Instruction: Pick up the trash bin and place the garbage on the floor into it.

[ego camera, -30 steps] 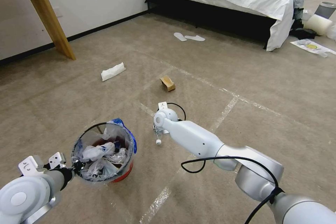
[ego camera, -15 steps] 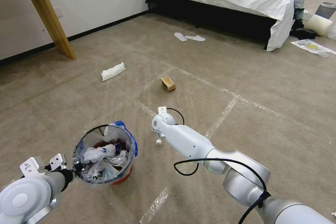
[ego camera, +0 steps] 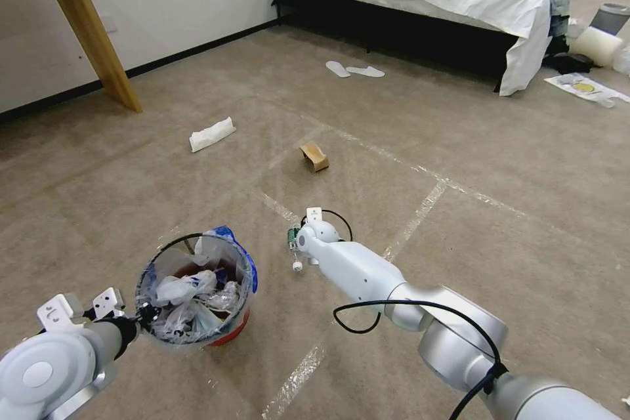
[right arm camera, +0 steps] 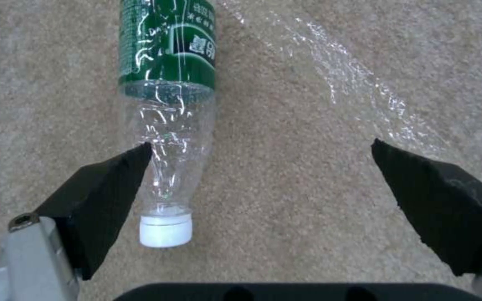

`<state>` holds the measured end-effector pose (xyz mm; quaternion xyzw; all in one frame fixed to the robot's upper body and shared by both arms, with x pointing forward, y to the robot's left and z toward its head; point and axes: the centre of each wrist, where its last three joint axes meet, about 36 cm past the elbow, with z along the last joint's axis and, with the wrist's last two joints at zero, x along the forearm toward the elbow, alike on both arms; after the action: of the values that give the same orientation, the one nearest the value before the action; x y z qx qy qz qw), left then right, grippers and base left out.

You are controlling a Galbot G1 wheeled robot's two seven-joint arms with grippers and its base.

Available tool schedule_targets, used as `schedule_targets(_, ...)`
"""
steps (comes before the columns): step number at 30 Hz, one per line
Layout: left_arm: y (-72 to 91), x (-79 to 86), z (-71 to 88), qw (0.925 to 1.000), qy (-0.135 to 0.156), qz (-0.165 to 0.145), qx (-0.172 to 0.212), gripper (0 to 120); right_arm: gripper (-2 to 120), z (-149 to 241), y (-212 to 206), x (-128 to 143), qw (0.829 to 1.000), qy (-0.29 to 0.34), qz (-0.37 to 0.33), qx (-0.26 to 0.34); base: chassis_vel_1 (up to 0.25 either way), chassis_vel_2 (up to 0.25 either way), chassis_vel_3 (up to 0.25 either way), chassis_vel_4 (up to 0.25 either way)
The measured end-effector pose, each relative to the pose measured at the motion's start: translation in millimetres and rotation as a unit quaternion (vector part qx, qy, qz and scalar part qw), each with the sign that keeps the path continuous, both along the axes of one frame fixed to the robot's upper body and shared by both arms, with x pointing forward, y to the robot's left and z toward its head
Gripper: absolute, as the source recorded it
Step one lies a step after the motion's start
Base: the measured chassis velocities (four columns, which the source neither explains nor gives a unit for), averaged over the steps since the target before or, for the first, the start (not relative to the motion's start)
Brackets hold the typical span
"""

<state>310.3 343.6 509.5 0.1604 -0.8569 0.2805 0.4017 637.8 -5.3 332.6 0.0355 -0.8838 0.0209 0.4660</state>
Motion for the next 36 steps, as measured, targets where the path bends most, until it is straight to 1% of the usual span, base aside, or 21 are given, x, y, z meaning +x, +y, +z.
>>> schedule_targets(6, 0.0, 1.8, 0.8, 1.0000, -0.003, -0.001, 0.000, 0, 100, -5.1, -1.9, -1.7, 1.000, 0.003, 0.009, 0.012, 0.000, 0.000, 0.000, 0.000)
schedule_targets(12, -1.1, 3.3, -2.2, 1.0000, -0.001, -0.002, -0.002, 0, 100, -10.1, -5.2, -2.0, 1.000, 0.002, 0.010, 0.013, 0.000, 0.000, 0.000, 0.000)
schedule_targets(17, -2.2, 6.2, -5.5, 1.0000, 0.000, -0.005, -0.003, 0, 100, -15.9, -9.5, -1.9, 0.999, -0.011, 0.015, 0.029, 0.000, 0.000, 0.000, 0.000)
schedule_targets(21, -2.9, 6.1, -6.3, 1.0000, 0.000, -0.007, -0.003, 0, 100, -19.4, -12.3, -1.9, 0.999, -0.014, 0.023, 0.043, 0.000, 0.000, 0.000, 0.000)
schedule_targets(34, -7.0, 3.2, -6.3, 0.9999, -0.003, -0.010, -0.003, 0, 100, -35.7, -23.3, -4.0, 0.998, -0.023, 0.037, 0.044, 0.000, 0.000, 0.000, 0.000)
schedule_targets(36, -7.9, 2.7, -6.1, 0.9999, -0.004, -0.010, -0.003, 0, 100, -38.2, -23.9, -5.1, 0.997, -0.027, 0.049, 0.048, 0.000, 0.000, 0.000, 0.000)
